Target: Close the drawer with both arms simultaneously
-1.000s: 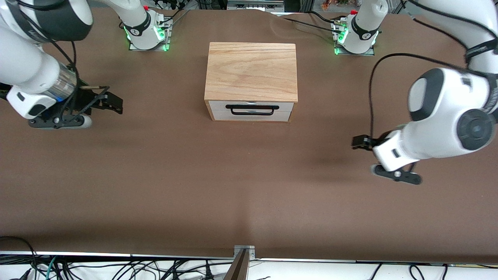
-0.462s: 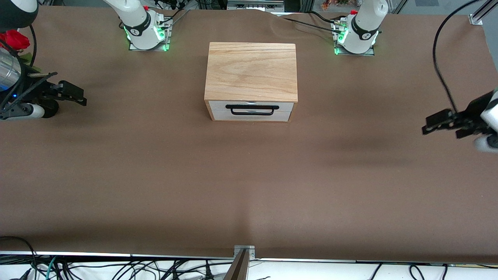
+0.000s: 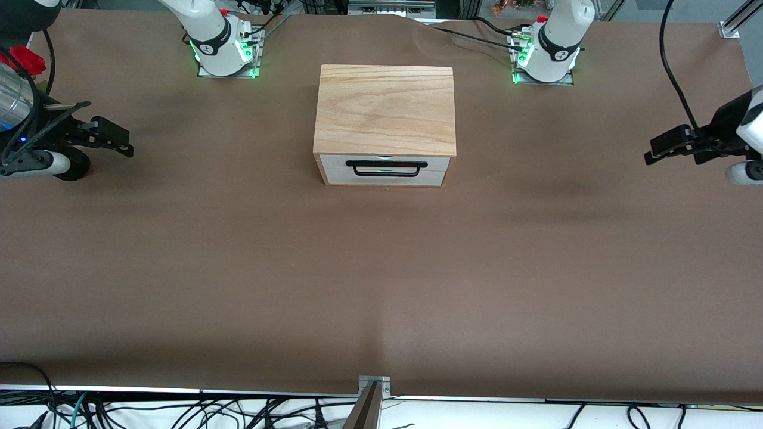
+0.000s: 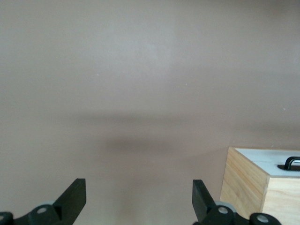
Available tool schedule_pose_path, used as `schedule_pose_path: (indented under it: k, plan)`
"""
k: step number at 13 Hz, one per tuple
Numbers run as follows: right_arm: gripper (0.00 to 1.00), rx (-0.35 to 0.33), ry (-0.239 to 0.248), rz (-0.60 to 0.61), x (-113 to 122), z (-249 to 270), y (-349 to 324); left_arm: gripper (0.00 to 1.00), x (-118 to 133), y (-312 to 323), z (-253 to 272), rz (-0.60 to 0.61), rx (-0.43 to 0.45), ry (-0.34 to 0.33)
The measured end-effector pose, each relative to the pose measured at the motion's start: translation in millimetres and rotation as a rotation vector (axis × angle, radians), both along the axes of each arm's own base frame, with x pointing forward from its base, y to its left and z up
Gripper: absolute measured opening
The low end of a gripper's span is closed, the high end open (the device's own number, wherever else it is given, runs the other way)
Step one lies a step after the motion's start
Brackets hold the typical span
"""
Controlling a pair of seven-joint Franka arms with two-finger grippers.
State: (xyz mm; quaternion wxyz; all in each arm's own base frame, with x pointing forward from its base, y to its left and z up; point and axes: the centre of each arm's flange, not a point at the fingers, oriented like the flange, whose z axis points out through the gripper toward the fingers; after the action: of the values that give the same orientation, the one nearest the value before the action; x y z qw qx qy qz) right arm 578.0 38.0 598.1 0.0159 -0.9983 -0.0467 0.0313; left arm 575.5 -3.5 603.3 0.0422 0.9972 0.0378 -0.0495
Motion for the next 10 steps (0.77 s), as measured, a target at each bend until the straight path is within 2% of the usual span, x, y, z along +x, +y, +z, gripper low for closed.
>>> schedule_pose_path:
  k: [10]
  plan:
    - [1.0,-0.002,-0.004,0.001,0,1,1,1.0,1,16,-6,-0.012,-0.009,-0.008]
